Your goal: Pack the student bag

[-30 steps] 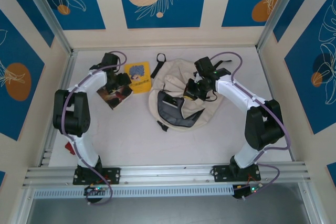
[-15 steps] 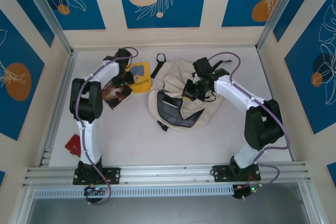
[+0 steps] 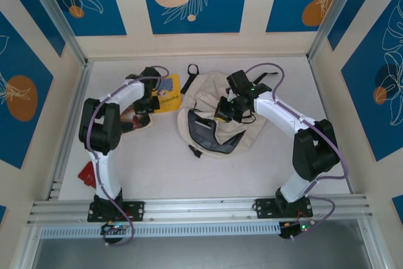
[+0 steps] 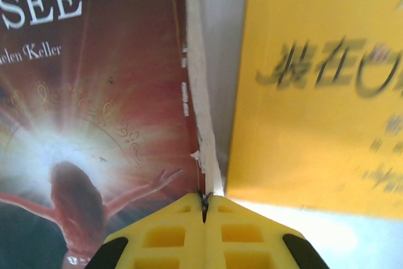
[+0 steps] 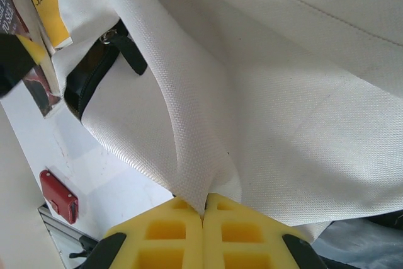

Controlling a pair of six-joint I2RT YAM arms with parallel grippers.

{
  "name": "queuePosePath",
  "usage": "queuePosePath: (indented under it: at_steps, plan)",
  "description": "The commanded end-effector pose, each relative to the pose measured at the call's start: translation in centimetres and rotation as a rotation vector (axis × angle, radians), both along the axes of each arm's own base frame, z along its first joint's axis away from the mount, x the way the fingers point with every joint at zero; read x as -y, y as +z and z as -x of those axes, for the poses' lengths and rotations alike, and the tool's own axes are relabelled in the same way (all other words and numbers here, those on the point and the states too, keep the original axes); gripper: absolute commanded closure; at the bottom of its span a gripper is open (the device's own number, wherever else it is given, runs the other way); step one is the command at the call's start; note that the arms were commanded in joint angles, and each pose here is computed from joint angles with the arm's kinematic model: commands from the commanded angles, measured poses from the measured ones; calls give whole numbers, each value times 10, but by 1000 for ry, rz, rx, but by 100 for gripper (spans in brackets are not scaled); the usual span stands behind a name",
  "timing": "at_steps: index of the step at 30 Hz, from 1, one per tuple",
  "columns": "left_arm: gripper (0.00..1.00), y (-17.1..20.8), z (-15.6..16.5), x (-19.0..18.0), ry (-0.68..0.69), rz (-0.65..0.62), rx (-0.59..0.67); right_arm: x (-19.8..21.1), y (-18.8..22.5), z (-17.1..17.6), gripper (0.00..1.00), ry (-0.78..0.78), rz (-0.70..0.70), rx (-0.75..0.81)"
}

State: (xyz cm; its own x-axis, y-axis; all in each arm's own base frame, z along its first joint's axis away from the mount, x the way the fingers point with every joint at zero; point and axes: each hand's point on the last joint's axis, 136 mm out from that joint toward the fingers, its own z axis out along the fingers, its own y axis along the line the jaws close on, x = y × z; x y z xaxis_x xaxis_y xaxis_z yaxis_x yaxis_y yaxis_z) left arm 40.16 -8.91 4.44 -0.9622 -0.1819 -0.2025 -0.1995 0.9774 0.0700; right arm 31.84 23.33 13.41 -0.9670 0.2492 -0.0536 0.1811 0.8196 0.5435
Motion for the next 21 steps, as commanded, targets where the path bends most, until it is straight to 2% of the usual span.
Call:
queuePosePath:
  at_steps: [1,7,12,16,17,18,20,21]
  plan:
    - [100,7,34,8,-33,12,-41,-5,0,1,97,0,-7,-7]
    - [100,16,89,29,-91,92,-52,-3,1,2,97,-2,1,-1]
    - [100,14,130,53,-86,237,-68,-1,-2,4,97,-1,18,-4]
    - [100,26,143,83,-111,398,-46,3,-4,5,96,-3,41,0]
    - [97,31,143,89,-131,430,-40,3,-4,5,96,-4,44,2]
    - [89,36,143,93,-147,449,-33,4,-4,5,97,-5,47,2]
    - [70,40,143,85,-156,402,-26,3,-2,4,98,-3,46,6]
    - [65,42,142,80,-160,378,-22,2,0,4,97,-3,45,11]
